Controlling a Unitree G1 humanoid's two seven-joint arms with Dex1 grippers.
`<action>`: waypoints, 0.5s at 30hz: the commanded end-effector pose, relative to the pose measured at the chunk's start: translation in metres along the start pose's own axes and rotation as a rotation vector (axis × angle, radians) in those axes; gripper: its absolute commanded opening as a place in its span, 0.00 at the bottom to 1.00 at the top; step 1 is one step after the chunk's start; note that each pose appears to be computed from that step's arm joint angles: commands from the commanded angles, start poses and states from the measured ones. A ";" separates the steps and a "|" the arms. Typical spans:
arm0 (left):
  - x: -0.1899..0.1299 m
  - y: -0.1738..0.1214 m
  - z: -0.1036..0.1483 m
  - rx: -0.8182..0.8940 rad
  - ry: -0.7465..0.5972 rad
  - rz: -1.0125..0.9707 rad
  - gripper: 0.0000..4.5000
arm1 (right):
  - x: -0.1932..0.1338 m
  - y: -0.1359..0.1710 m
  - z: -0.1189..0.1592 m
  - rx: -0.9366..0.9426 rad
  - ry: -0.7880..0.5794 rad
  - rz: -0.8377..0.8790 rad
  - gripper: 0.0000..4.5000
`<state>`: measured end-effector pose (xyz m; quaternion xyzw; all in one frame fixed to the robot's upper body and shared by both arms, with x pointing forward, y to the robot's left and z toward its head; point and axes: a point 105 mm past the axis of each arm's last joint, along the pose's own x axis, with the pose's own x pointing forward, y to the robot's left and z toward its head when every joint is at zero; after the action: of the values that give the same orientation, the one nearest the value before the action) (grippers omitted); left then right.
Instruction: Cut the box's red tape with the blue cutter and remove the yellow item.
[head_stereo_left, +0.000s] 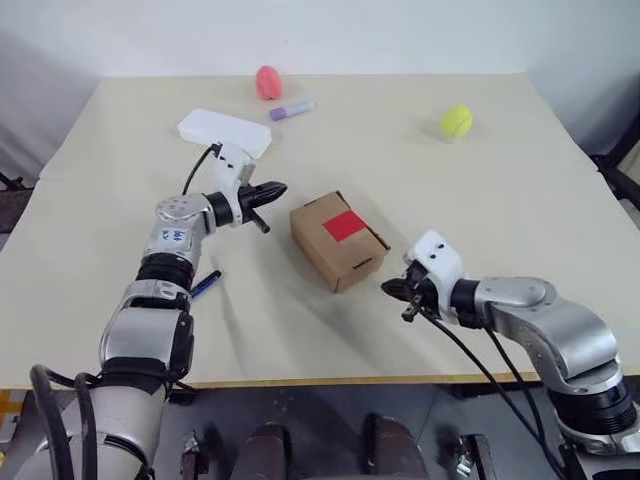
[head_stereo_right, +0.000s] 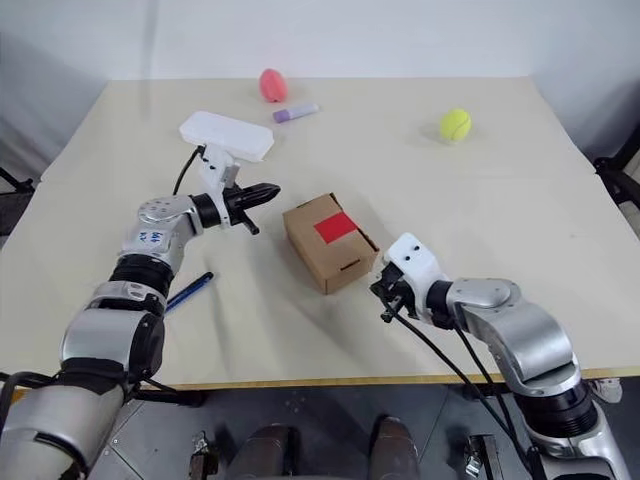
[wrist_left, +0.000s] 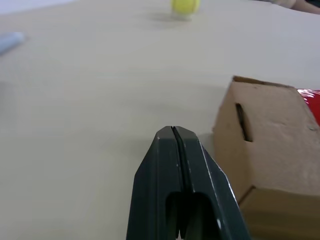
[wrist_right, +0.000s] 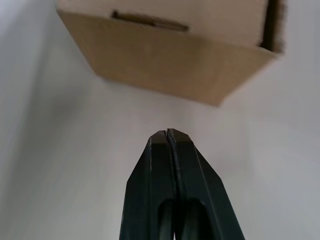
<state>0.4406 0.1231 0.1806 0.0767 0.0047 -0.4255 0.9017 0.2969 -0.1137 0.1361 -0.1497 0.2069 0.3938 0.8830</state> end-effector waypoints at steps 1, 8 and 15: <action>0.008 -0.009 0.007 0.000 -0.013 -0.067 0.00 | -0.001 0.006 0.016 -0.036 -0.049 0.005 0.01; 0.017 -0.035 0.002 0.011 0.033 -0.239 0.00 | -0.007 0.008 0.027 -0.043 -0.069 0.027 0.01; 0.016 -0.061 -0.003 0.011 0.077 -0.418 0.00 | -0.025 0.010 0.014 -0.041 0.005 0.090 0.01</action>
<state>0.4128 0.0851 0.1692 0.0868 0.0505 -0.5673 0.8173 0.2845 -0.1208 0.1464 -0.1519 0.2327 0.4181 0.8649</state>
